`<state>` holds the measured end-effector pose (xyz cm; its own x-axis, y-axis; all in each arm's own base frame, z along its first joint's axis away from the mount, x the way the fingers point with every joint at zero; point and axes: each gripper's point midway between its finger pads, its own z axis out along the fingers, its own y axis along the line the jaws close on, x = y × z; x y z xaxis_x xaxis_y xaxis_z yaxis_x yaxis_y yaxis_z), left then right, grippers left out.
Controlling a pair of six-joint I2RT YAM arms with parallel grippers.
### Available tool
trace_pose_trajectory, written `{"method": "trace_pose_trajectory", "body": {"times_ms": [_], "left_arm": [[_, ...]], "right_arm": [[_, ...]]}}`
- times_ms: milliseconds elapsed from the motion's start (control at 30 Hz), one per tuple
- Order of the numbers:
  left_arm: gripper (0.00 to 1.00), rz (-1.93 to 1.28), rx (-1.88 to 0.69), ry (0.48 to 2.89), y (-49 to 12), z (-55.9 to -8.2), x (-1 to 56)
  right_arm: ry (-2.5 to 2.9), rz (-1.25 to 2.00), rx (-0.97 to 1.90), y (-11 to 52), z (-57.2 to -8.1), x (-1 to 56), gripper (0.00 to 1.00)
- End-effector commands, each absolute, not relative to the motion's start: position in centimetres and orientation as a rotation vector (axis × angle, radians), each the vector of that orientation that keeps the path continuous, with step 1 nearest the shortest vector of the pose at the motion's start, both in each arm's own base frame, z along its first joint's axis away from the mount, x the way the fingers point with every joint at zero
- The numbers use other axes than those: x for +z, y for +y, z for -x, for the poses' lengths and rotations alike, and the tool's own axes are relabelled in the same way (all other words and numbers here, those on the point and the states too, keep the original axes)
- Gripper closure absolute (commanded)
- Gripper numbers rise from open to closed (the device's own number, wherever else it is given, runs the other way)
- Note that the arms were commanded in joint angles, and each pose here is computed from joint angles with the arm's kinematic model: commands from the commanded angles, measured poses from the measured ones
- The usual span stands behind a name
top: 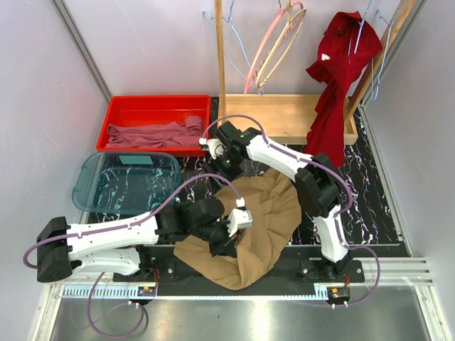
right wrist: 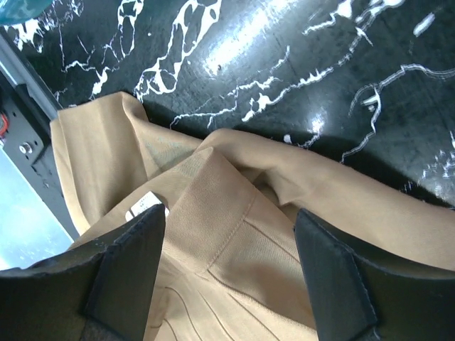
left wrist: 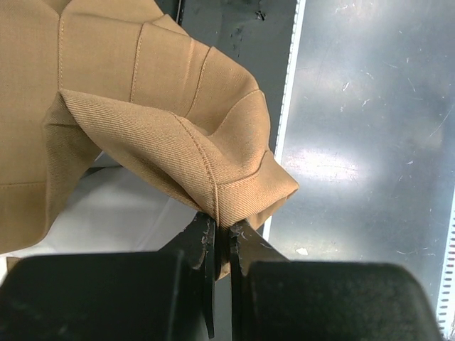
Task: Place the skirt on the hanger
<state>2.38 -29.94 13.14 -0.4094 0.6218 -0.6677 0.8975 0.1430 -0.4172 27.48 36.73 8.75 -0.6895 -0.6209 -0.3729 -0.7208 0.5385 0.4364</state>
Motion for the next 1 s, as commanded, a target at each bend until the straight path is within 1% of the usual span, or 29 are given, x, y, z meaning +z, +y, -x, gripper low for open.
{"method": "trace_pose_trajectory", "body": {"times_ms": [0, 167, 300, 400, 467, 500, 533, 567, 667, 733, 767, 833, 867, 900, 933, 967], "left_arm": [[1.0, -1.434, -1.22, 2.01, -31.0, -2.3, 14.9], [1.0, -1.431, -1.207, 2.036, -31.1, -2.4, 14.4], [1.0, -1.428, -1.195, 2.049, -31.1, -2.6, 14.0], [1.0, -1.422, -1.195, 2.051, -31.1, -2.6, 14.1], [1.0, -1.42, -1.193, 2.052, -31.1, -2.6, 14.0], [1.0, -1.416, -1.192, 2.051, -31.0, -2.6, 14.1], [1.0, -1.41, -1.186, 2.059, -31.0, -2.7, 14.0], [1.0, -1.392, -1.162, 2.063, -30.9, -3.0, 14.0], [1.0, -1.326, -1.078, 2.091, -30.4, -4.3, 13.8], [1.0, -1.26, -0.979, 2.143, -29.6, -5.4, 13.4], [1.0, -1.171, -0.868, 2.142, -29.0, -7.3, 13.6], [1.0, -1.082, -0.737, 2.184, -27.4, -8.8, 13.6], [1.0, -0.968, -0.61, 2.154, -26.3, -11.2, 14.6], [1.0, -0.916, -0.553, 2.151, -25.5, -12.0, 15.1], [1.0, -0.879, -0.486, 2.167, -24.3, -12.6, 15.2], [1.0, -0.785, -0.418, 2.124, -23.2, -14.1, 16.9]], "right_arm": [[2.602, 1.277, 0.826, 37.3, -26.4, 8.1, 0.19], [2.574, 1.334, 0.874, 38.9, -25.1, 8.1, 0.17], [2.623, 1.357, 0.814, 38.7, -24.5, 6.4, 0.18], [2.68, 1.337, 0.721, 37.8, -24.7, 4.8, 0.22], [2.701, 1.315, 0.626, 37.0, -25.4, 4.1, 0.35], [2.716, 1.283, 0.584, 36.7, -25.7, 4.0, 0.44], [2.722, 1.267, 0.542, 36.4, -26.0, 3.9, 0.65], [2.721, 1.238, 0.457, 35.7, -26.9, 3.9, 0.77], [2.704, 1.154, 0.335, 34.7, -28.3, 4.9, 1.0], [2.684, 1.099, 0.272, 33.9, -29.5, 6.0, 1.0], [2.663, 1.032, 0.236, 33.4, -30.4, 7.3, 1.0], [2.645, 0.899, 0.195, 31.9, -32.5, 9.2, 1.0], [2.604, 0.83, 0.169, 31.0, -33.5, 11.3, 1.0], [2.592, 0.746, 0.164, 30.2, -34.3, 12.5, 1.0], [2.548, 0.653, 0.167, 28.6, -35.4, 15.1, 1.0], [2.508, 0.561, 0.158, 27.6, -36.4, 16.7, 1.0]]}}
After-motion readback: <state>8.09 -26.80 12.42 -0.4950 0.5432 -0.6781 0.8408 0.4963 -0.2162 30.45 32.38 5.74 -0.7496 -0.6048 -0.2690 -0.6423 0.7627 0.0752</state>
